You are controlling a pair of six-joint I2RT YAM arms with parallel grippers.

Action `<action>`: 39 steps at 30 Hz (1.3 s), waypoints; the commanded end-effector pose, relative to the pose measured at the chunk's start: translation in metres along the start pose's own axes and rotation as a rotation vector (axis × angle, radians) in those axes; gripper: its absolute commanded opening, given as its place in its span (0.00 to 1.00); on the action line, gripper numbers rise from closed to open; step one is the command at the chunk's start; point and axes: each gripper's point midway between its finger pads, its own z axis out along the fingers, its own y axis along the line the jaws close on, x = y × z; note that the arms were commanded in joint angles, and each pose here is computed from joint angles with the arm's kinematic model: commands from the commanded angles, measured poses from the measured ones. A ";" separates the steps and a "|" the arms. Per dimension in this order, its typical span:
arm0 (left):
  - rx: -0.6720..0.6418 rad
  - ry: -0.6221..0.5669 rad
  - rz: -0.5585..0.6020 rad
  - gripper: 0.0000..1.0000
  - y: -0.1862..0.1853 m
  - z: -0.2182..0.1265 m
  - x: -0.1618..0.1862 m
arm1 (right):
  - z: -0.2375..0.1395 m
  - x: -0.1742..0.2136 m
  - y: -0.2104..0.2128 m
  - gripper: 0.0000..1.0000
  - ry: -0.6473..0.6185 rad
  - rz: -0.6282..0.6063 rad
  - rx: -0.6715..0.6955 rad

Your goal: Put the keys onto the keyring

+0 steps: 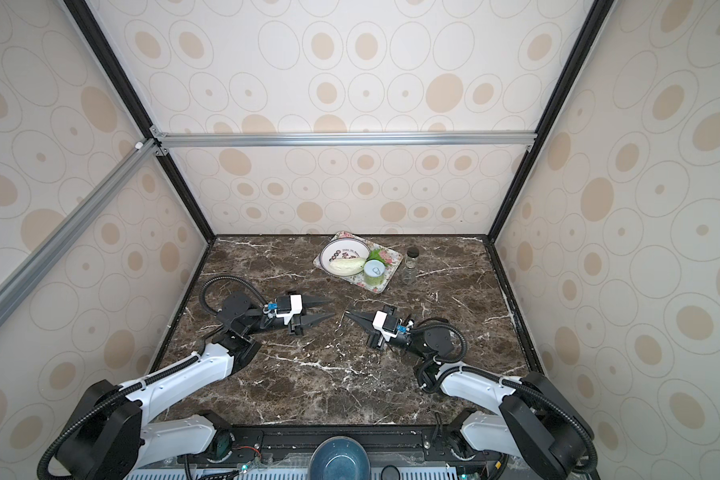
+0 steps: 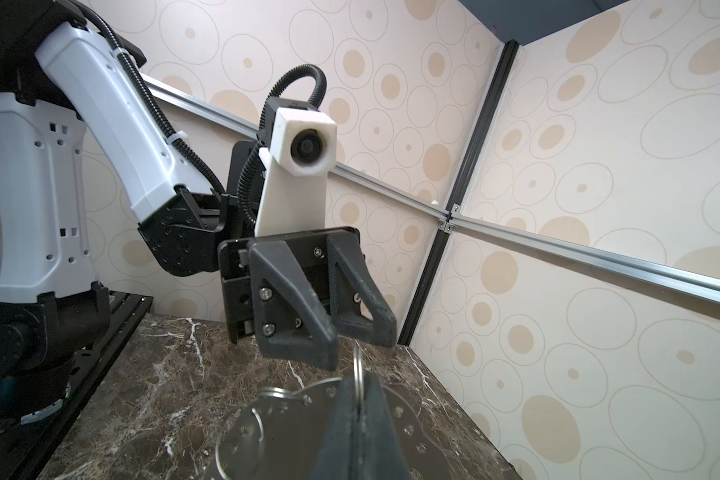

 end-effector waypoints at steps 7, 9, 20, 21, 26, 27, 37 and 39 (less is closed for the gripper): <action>0.071 -0.035 0.078 0.25 -0.011 0.002 -0.018 | 0.011 -0.022 0.006 0.00 -0.083 -0.041 -0.059; 0.075 -0.032 0.081 0.24 -0.012 0.002 -0.017 | 0.014 -0.016 0.009 0.00 -0.075 -0.031 -0.071; 0.100 -0.022 0.094 0.18 -0.016 0.004 -0.014 | 0.020 -0.007 0.011 0.00 -0.060 -0.004 -0.092; 0.099 -0.021 0.096 0.18 -0.016 0.004 -0.014 | 0.021 -0.008 0.011 0.00 -0.061 -0.002 -0.095; 0.118 -0.028 0.106 0.22 -0.020 0.003 -0.015 | 0.021 -0.006 0.009 0.00 -0.056 0.004 -0.085; 0.126 -0.029 0.106 0.23 -0.021 0.003 -0.015 | 0.021 -0.005 0.010 0.00 -0.055 0.002 -0.086; 0.187 0.003 0.126 0.22 -0.029 0.004 -0.007 | 0.019 -0.003 0.008 0.00 -0.048 0.016 -0.069; 0.195 0.009 0.122 0.22 -0.030 0.004 -0.006 | 0.017 -0.002 0.008 0.00 -0.043 0.006 -0.058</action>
